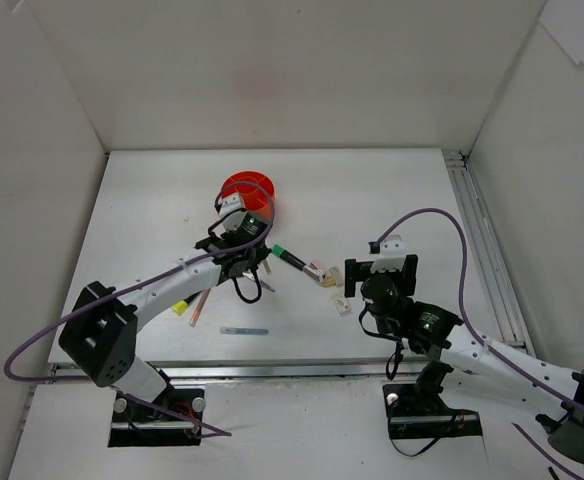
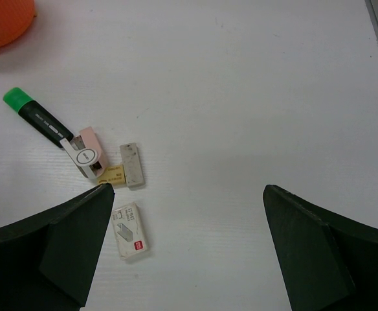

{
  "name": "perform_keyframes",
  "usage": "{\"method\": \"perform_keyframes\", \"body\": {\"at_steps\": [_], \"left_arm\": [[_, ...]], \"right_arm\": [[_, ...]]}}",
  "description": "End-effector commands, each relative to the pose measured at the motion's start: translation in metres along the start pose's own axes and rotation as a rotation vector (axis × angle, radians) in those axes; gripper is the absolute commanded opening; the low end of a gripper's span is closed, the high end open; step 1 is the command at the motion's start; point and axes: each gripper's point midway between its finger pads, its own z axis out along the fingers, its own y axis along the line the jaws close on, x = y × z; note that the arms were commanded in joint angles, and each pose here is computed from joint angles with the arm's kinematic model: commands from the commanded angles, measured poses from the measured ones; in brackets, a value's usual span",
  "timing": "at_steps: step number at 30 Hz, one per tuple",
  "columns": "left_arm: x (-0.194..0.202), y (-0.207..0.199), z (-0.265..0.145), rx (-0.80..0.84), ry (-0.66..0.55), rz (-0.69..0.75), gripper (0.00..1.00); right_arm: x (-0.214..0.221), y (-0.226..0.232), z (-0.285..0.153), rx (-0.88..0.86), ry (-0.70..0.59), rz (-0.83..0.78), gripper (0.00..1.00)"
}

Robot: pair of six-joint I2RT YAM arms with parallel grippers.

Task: Sort the stationery into containers
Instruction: Pick up the pen from the center of the board, then place the pen in the storage box.

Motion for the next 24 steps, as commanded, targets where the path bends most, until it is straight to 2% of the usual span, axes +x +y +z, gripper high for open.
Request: {"method": "perform_keyframes", "body": {"at_steps": [1, 5, 10, 17, 24], "left_arm": [[-0.080, -0.044, -0.035, 0.165, -0.276, 0.032, 0.00], [-0.134, -0.037, -0.048, 0.120, -0.464, -0.020, 0.00], [-0.185, -0.032, -0.042, 0.013, -0.562, -0.123, 0.00], [-0.213, -0.024, -0.021, -0.145, -0.628, -0.277, 0.00], [-0.225, -0.023, 0.003, -0.195, -0.656, -0.301, 0.00]], "right_arm": [[-0.012, -0.004, 0.002, 0.034, -0.047, 0.035, 0.98], [-0.012, -0.005, 0.003, 0.046, -0.050, 0.022, 0.98], [-0.010, -0.007, 0.006, 0.073, -0.047, -0.001, 0.98], [-0.008, -0.012, 0.011, 0.121, -0.040, -0.037, 0.98], [-0.008, -0.011, 0.013, 0.130, -0.035, -0.050, 0.98]]}}
